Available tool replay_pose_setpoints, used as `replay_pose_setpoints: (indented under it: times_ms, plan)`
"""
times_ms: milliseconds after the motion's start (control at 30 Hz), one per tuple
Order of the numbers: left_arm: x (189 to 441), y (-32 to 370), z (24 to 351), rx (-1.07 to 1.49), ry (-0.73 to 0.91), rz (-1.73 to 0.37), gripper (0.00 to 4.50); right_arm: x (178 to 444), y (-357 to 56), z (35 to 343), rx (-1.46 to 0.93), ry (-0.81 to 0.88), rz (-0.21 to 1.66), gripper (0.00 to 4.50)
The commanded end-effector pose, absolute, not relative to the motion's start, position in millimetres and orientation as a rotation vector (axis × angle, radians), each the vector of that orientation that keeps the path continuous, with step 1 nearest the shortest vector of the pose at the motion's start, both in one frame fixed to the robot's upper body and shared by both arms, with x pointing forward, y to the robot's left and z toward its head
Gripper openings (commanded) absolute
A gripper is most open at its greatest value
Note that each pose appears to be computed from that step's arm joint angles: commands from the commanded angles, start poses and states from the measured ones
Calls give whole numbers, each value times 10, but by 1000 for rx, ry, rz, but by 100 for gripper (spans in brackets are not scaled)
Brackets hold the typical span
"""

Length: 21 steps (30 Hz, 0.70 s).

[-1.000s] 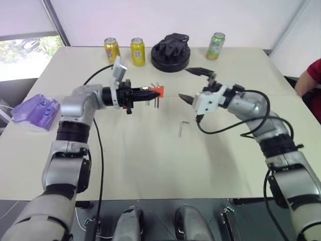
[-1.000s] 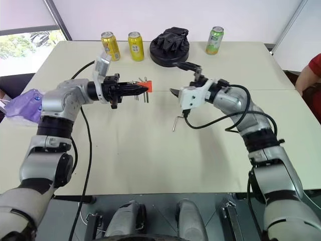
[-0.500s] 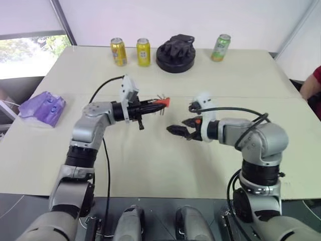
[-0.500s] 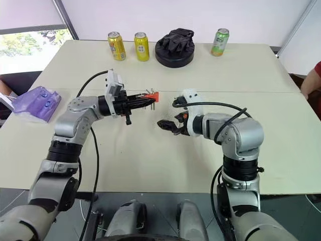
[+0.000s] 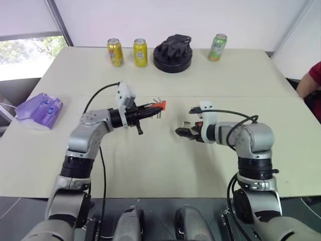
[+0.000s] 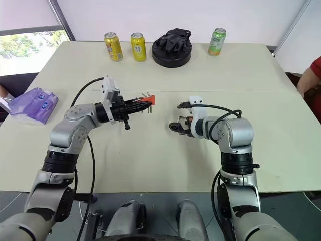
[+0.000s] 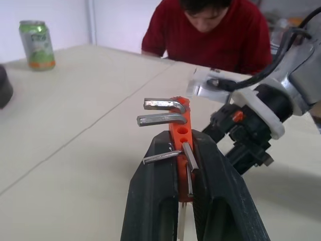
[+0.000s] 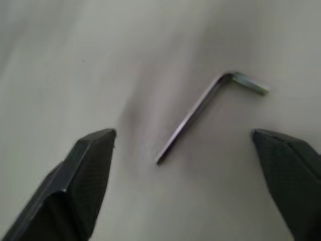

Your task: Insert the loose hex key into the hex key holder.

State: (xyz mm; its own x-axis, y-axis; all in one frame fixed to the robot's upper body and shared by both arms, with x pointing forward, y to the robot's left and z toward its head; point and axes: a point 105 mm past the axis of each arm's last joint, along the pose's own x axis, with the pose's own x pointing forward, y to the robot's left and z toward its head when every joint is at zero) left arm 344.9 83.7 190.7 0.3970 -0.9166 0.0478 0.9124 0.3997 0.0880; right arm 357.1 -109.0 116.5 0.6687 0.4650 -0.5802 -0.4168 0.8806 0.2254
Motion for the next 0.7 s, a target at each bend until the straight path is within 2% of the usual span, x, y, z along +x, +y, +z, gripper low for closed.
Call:
replay_pose_setpoints:
  times_ms: [33,100,200,267,333,533,567,700]
  plan:
    - [3440,875,2039,44,-153,-1139,0,3629,-867,1035,25,700,534,446]
    - [3440,864,2029,41,-153,-1136,0,3634,-773,996,-3,711,561,446]
    - [3419,852,2009,32,-161,-1123,0,3554,-732,703,-59,811,578,446]
    - [3412,872,1998,27,-160,-1113,0,3511,-743,551,-89,852,580,395]
    - [3421,914,1984,22,-157,-1090,0,3480,-738,401,-86,895,571,324]
    - [3417,968,1935,15,-141,-1064,0,3525,-781,165,-30,944,495,21]
    - [3416,970,1926,16,-138,-1063,0,3528,-771,161,-21,944,495,4]
    - [3426,983,1905,19,-123,-1064,0,3718,-790,375,27,829,455,4]
